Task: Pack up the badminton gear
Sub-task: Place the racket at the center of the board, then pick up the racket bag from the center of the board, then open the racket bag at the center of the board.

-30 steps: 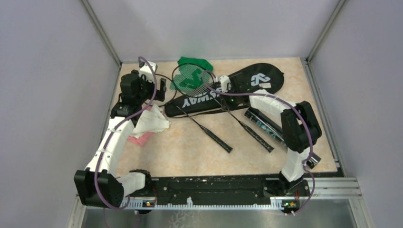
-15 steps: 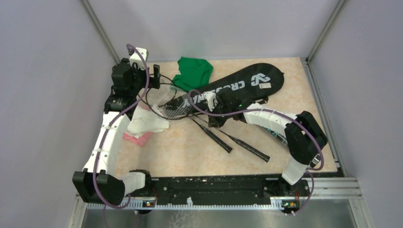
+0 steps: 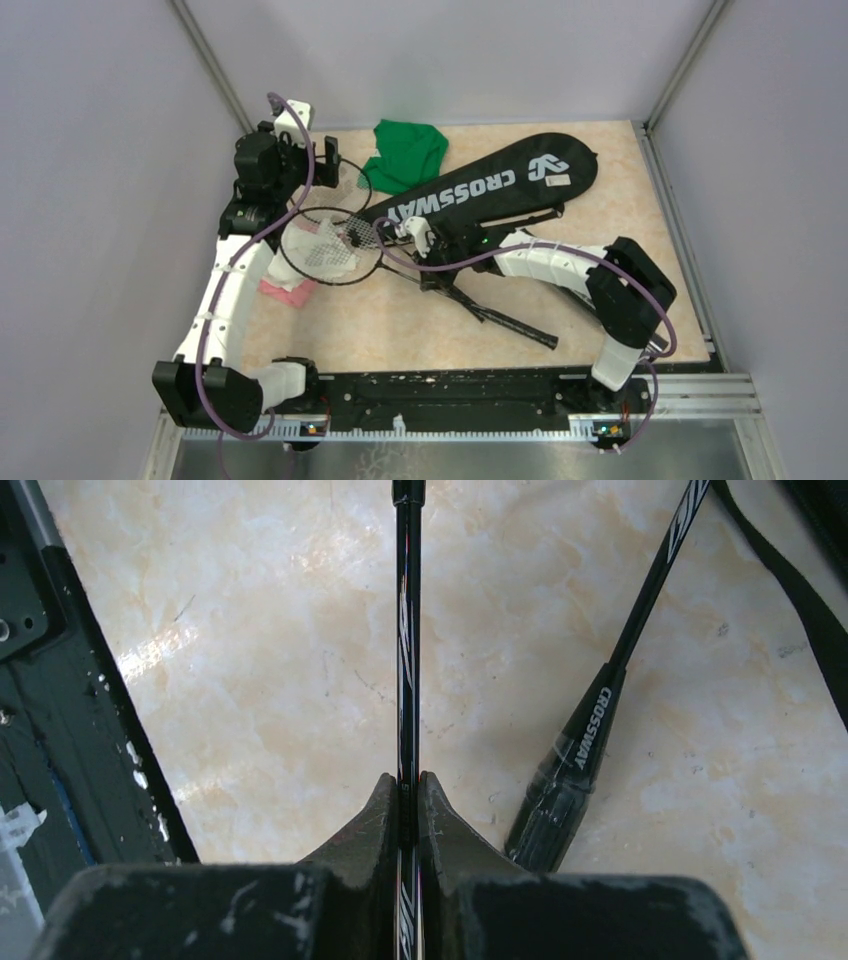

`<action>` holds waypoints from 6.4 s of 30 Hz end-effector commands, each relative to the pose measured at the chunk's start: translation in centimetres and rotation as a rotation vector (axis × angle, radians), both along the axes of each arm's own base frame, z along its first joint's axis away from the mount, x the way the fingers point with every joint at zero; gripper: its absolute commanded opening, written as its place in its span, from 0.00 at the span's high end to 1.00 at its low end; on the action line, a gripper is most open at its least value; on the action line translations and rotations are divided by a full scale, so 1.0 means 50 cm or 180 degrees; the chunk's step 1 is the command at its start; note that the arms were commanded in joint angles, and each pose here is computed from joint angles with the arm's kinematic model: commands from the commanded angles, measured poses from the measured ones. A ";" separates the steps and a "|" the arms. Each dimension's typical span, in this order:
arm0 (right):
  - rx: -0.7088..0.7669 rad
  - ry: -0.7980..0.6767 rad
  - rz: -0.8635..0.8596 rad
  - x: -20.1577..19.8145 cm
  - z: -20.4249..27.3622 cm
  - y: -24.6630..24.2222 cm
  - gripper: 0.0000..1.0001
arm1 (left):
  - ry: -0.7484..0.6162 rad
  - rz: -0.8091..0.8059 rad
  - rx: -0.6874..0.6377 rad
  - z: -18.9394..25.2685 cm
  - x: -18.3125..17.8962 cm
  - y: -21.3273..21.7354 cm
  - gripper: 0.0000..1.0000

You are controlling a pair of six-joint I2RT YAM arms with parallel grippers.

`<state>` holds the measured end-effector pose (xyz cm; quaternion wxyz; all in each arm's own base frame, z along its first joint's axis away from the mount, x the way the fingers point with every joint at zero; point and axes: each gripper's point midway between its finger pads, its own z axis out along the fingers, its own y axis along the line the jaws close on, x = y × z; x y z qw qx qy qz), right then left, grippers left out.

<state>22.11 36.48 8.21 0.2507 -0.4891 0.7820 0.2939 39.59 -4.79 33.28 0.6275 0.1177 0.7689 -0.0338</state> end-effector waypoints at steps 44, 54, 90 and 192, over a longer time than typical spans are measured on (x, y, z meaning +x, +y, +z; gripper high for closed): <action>0.0815 -0.0598 -0.2576 0.380 0.202 -0.421 0.22 | -0.0264 -0.0539 -0.0107 0.032 -0.041 -0.054 0.01; 0.1202 -0.0060 -0.3903 0.450 0.107 -0.656 0.25 | -0.0231 -0.0669 -0.0149 0.022 -0.044 -0.068 0.01; 0.1560 0.0541 -0.4540 0.578 -0.059 -0.701 0.83 | -0.0125 -0.0790 -0.0183 0.003 -0.039 -0.082 0.01; 0.2829 -0.1410 -0.1961 0.340 0.955 -0.376 1.00 | -0.0526 -0.3026 -0.0347 0.188 -0.082 -0.710 0.50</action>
